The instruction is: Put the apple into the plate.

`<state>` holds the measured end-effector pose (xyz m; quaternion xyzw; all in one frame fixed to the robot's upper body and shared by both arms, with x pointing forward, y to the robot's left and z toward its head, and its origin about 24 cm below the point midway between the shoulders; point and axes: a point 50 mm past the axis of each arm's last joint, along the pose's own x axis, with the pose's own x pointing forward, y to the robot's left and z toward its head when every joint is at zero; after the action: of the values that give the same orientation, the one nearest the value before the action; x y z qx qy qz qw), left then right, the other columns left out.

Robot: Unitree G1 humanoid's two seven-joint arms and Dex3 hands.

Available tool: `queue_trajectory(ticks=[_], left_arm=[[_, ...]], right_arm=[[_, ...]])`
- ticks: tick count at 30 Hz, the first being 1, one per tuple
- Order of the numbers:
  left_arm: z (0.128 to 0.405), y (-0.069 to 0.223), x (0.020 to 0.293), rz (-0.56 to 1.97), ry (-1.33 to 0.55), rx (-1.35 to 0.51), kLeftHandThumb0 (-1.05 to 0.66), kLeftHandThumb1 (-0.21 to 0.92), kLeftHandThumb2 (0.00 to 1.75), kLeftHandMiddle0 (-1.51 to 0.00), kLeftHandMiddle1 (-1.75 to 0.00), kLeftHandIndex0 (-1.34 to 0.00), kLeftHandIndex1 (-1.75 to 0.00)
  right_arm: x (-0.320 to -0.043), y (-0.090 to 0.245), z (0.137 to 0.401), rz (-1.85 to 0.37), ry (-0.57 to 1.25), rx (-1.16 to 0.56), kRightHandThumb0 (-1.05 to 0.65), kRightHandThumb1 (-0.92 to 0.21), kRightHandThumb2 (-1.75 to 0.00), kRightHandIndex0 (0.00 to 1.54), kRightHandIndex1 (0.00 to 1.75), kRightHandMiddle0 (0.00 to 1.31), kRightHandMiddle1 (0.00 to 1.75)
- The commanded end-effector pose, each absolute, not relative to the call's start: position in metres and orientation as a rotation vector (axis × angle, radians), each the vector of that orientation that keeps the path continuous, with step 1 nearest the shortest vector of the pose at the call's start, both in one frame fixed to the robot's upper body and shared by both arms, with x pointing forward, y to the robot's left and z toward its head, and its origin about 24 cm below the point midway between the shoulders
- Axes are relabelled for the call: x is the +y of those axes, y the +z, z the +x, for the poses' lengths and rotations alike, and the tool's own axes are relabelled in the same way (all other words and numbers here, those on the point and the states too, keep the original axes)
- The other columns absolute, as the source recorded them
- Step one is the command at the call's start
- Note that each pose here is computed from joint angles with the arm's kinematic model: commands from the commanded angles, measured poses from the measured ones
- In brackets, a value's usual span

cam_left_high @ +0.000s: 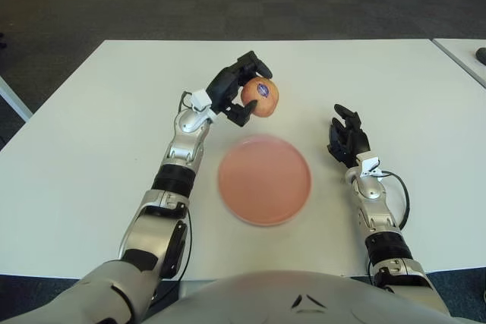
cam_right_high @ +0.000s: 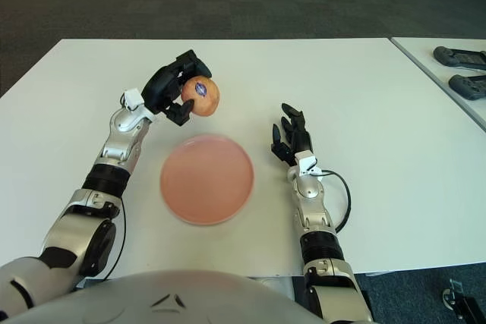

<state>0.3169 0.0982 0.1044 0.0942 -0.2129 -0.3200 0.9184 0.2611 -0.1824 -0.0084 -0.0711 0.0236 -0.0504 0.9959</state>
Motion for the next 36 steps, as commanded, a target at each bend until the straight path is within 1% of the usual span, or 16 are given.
queue_trajectory(ticks=[1, 9, 15, 26, 36], left_arm=[[0.313, 0.107, 0.1, 0.244, -0.67, -0.487, -0.51, 0.22, 1.43, -1.22, -1.75, -0.69, -1.75], [0.296, 0.096, 0.101, 0.28, -0.749, -0.494, -0.5, 0.22, 1.43, -1.2, -1.75, -0.68, -1.75], [0.287, 0.094, 0.101, 0.331, -0.792, -0.518, -0.49, 0.25, 1.39, -1.17, -1.75, -0.66, -1.75], [0.282, 0.091, 0.102, 0.394, -0.835, -0.525, -0.49, 0.26, 1.38, -1.16, -1.75, -0.65, -1.75], [0.274, 0.084, 0.104, 0.456, -0.898, -0.492, -0.49, 0.27, 1.37, -1.15, -1.75, -0.64, -1.75]], right_arm=[[-0.186, -0.034, 0.246, -0.136, -0.112, 0.189, -0.69, -0.92, -0.74, 0.24, 0.0, 0.0, 0.56], [-0.186, -0.035, 0.246, -0.134, -0.113, 0.188, -0.69, -0.92, -0.74, 0.25, 0.0, 0.0, 0.57], [-0.186, -0.035, 0.246, -0.133, -0.113, 0.184, -0.7, -0.92, -0.74, 0.25, 0.0, 0.0, 0.55], [-0.187, -0.035, 0.247, -0.138, -0.113, 0.181, -0.69, -0.92, -0.75, 0.24, 0.0, 0.0, 0.53], [-0.188, -0.036, 0.247, -0.144, -0.112, 0.18, -0.7, -0.92, -0.76, 0.24, 0.0, 0.0, 0.53]])
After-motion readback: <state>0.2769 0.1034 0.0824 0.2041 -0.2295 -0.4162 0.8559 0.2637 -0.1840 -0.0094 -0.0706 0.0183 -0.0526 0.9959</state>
